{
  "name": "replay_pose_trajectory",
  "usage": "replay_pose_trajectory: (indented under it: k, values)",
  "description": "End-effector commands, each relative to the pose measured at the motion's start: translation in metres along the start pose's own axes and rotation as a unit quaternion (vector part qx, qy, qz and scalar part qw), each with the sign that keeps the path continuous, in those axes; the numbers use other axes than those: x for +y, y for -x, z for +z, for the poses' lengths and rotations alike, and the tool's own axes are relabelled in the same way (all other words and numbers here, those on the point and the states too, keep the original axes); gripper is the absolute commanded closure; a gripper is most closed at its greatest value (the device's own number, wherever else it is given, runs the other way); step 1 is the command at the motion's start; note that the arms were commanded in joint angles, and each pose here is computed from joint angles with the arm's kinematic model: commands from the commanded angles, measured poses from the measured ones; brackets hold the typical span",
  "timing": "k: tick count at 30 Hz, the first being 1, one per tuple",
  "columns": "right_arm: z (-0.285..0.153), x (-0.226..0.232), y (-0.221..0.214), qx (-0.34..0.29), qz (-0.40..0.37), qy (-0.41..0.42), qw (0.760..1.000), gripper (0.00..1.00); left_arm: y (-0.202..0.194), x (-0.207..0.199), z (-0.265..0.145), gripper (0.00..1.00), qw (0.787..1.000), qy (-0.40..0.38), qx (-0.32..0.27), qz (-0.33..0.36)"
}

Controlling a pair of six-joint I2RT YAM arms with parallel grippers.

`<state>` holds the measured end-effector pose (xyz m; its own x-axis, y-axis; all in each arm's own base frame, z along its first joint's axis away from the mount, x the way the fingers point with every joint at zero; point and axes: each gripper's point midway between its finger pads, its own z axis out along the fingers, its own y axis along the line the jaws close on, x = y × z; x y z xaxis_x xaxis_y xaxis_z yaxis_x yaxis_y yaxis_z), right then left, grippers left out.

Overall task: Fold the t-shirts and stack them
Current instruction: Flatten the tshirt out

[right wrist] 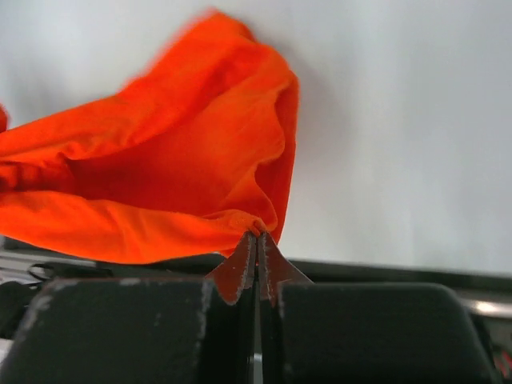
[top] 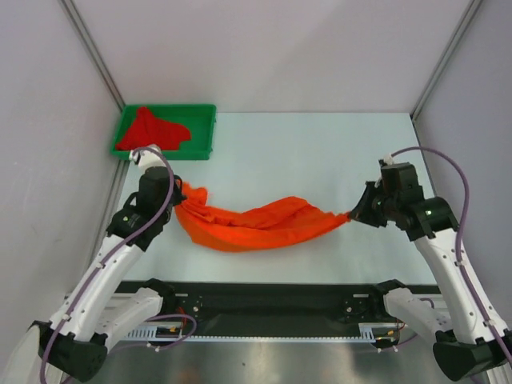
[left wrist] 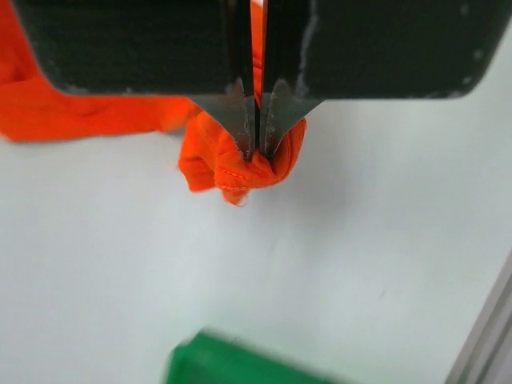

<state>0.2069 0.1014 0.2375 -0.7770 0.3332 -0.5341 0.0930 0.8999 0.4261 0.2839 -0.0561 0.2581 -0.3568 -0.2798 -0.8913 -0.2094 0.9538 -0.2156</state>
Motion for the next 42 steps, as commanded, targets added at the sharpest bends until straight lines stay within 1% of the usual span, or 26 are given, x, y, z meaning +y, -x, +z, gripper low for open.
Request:
replay_pose_trajectory:
  k: [1,5,8,11,13,17,21,22,24,25,26,27,28,29,30,31,32,33,34,35,36,37,39,40,41,42]
  values:
    - [0.015,-0.023,-0.033,0.061,0.037,-0.035,0.997,1.00,-0.037,0.026,0.006,1.00,0.997,0.035,0.054,-0.043]
    - [0.006,-0.033,-0.005,0.024,0.034,-0.050,0.998,1.00,-0.038,0.033,0.007,1.00,0.996,0.054,0.071,-0.023]
    - [-0.002,-0.035,0.028,0.001,0.024,-0.054,0.998,1.00,-0.009,0.022,0.003,1.00,0.998,0.040,0.044,-0.030]
    - [-0.014,-0.033,0.081,-0.056,0.023,-0.064,0.996,1.00,0.029,0.004,0.004,1.00,0.998,0.020,0.018,-0.051]
    - [-0.027,-0.016,0.120,-0.096,0.022,-0.052,0.994,1.00,0.069,-0.019,-0.005,1.00,0.997,-0.021,-0.009,-0.080]
    - [-0.064,0.011,0.170,-0.163,0.004,-0.031,0.986,1.00,0.145,-0.061,-0.022,1.00,0.986,-0.097,-0.060,-0.125]
    - [-0.093,0.022,0.176,-0.200,-0.009,-0.015,0.980,1.00,0.167,-0.064,-0.032,1.00,0.983,-0.104,-0.085,-0.127]
    - [-0.096,0.026,0.170,-0.199,-0.011,0.001,0.980,1.00,0.163,-0.059,-0.032,1.00,0.984,-0.097,-0.085,-0.122]
    - [-0.085,0.018,0.133,-0.166,0.003,0.011,0.986,1.00,0.125,-0.039,-0.014,0.99,0.991,-0.050,-0.055,-0.111]
    - [-0.074,0.018,0.111,-0.132,0.008,0.030,0.991,1.00,0.110,-0.028,-0.015,0.96,0.992,-0.034,-0.050,-0.109]
    - [-0.066,0.014,0.090,-0.105,0.017,0.036,0.994,1.00,0.093,-0.007,-0.009,0.86,0.993,0.011,-0.046,-0.105]
    - [-0.046,-0.003,0.043,-0.054,0.040,0.034,0.997,1.00,0.048,0.014,0.006,0.78,0.993,0.054,-0.006,-0.100]
    - [-0.038,-0.003,0.013,-0.012,0.053,0.057,0.997,1.00,0.030,0.031,0.008,0.55,0.992,0.079,0.003,-0.099]
    - [-0.032,-0.008,-0.012,0.017,0.065,0.064,0.996,1.00,0.010,0.051,0.012,0.43,0.989,0.113,0.023,-0.096]
    - [-0.023,-0.013,-0.042,0.058,0.079,0.071,0.993,0.93,-0.020,0.065,0.018,0.35,0.986,0.137,0.054,-0.077]
    - [-0.013,-0.020,-0.090,0.134,0.099,0.087,0.982,0.89,-0.031,0.070,0.021,0.29,0.985,0.141,0.067,-0.066]
    - [-0.010,-0.023,-0.110,0.169,0.106,0.090,0.976,0.82,-0.043,0.075,0.026,0.10,0.983,0.148,0.090,-0.056]
    - [-0.010,-0.025,-0.122,0.187,0.110,0.095,0.972,0.69,-0.055,0.069,0.029,0.04,0.983,0.126,0.123,-0.046]
    - [-0.010,-0.025,-0.129,0.197,0.107,0.102,0.969,0.65,-0.061,0.068,0.032,0.00,0.982,0.122,0.140,-0.044]
    - [-0.010,-0.025,-0.127,0.194,0.103,0.102,0.970,0.62,-0.065,0.069,0.034,0.00,0.979,0.121,0.157,-0.042]
    - [0.006,-0.026,-0.100,0.170,0.094,0.088,0.977,0.43,-0.075,0.056,0.047,0.06,0.976,0.088,0.201,-0.015]
    - [0.006,-0.026,-0.100,0.170,0.094,0.088,0.977,0.41,-0.070,0.054,0.049,0.06,0.977,0.084,0.193,-0.017]
    - [0.025,-0.024,-0.073,0.140,0.081,0.092,0.982,0.37,-0.080,0.032,0.056,0.09,0.974,0.025,0.226,-0.012]
    - [0.038,-0.024,-0.060,0.148,0.086,0.084,0.982,0.35,-0.081,0.022,0.061,0.13,0.974,-0.001,0.226,-0.013]
    - [0.050,-0.023,-0.042,0.127,0.079,0.085,0.985,0.35,-0.085,0.012,0.063,0.16,0.972,-0.026,0.235,-0.011]
    - [0.060,-0.026,-0.031,0.119,0.079,0.072,0.987,0.34,-0.098,0.000,0.065,0.19,0.963,-0.058,0.265,-0.015]
